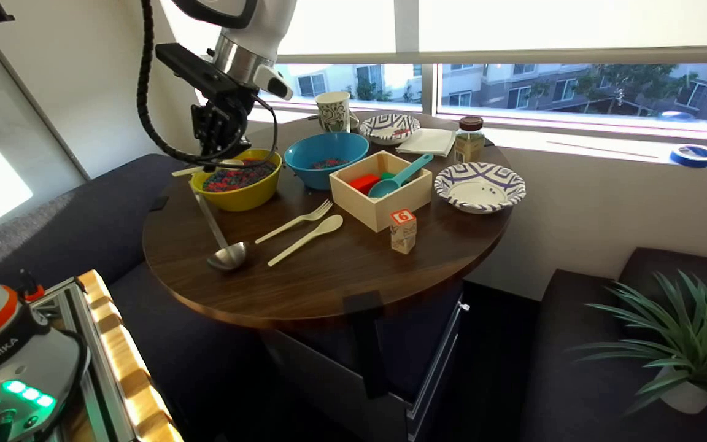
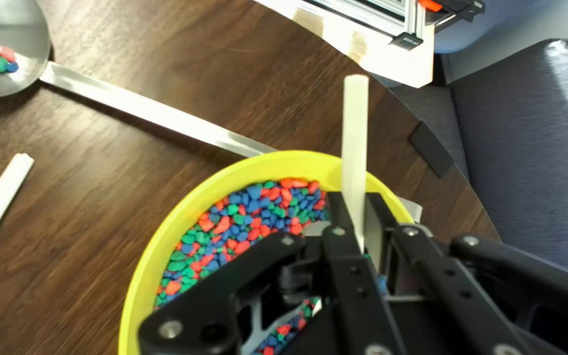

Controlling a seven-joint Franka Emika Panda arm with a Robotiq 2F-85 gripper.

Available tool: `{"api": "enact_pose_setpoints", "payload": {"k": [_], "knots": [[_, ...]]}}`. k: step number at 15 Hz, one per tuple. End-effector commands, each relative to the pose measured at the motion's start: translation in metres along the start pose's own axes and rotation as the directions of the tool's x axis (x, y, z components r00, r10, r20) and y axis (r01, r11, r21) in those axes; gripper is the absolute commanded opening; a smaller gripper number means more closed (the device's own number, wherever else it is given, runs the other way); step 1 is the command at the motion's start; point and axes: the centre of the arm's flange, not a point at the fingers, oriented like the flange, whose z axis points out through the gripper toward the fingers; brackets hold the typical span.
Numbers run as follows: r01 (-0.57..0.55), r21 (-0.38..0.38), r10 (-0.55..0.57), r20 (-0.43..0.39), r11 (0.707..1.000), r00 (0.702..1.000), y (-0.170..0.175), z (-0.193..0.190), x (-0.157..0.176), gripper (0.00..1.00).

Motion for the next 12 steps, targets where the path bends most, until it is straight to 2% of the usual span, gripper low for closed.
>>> {"api": "enact_pose_setpoints", "payload": {"k": [1, 6, 12], "knots": [[-0.069, 0.103, 0.063, 0.059, 0.992, 0.996, 0.010, -0.004, 0.025, 0.03], [-0.138, 0.230, 0.100, 0.170, 0.963, 0.980, 0.014, 0.010, 0.034, 0.03], [-0.222, 0.292, 0.155, 0.235, 0.930, 0.960, 0.024, 0.024, 0.039, 0.03]]}}
